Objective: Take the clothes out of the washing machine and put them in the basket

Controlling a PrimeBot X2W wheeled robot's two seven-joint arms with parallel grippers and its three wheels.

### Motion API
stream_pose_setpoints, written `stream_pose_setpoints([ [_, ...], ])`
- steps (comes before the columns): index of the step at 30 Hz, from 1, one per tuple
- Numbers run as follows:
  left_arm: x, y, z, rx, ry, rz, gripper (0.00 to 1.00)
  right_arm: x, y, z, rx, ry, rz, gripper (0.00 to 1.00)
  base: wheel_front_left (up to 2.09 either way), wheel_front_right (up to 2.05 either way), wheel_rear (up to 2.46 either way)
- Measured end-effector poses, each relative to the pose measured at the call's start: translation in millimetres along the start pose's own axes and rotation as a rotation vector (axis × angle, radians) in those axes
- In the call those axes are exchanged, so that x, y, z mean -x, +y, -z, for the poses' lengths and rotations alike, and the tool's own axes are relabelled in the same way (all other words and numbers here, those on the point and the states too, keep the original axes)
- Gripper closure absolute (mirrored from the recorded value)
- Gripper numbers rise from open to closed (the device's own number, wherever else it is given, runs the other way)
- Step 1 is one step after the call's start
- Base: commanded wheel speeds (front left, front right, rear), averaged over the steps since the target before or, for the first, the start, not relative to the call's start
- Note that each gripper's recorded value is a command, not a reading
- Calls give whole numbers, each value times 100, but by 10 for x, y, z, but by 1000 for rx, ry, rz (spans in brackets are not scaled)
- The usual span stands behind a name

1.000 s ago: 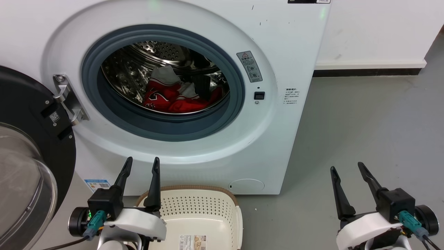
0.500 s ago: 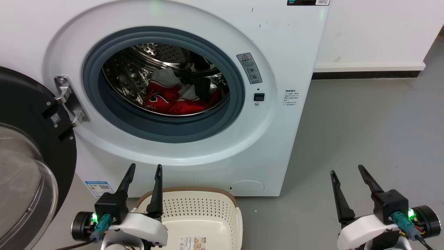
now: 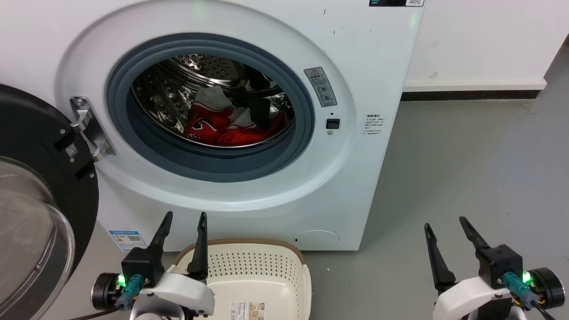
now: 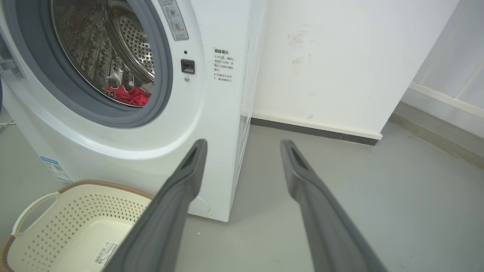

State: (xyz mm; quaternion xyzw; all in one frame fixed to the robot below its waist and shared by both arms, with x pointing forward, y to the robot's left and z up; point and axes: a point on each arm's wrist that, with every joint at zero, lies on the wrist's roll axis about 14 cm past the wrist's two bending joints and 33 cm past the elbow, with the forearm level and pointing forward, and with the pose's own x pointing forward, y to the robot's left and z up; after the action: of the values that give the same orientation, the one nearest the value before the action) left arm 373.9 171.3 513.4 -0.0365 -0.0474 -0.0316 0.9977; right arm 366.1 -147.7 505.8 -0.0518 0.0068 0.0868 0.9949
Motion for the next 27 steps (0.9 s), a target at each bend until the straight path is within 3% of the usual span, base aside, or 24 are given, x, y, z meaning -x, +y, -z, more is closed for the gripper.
stream_pose_setpoints([
  [17, -39, 35, 20, -18, 7, -11, 0, -4, -3, 46, -5, 19, 1, 0, 0, 0, 0],
  [27, -298, 58, -1, -35, 3, -5, 0, -21, -7, 87, -9, 40, 2, 0, 0, 0, 0],
])
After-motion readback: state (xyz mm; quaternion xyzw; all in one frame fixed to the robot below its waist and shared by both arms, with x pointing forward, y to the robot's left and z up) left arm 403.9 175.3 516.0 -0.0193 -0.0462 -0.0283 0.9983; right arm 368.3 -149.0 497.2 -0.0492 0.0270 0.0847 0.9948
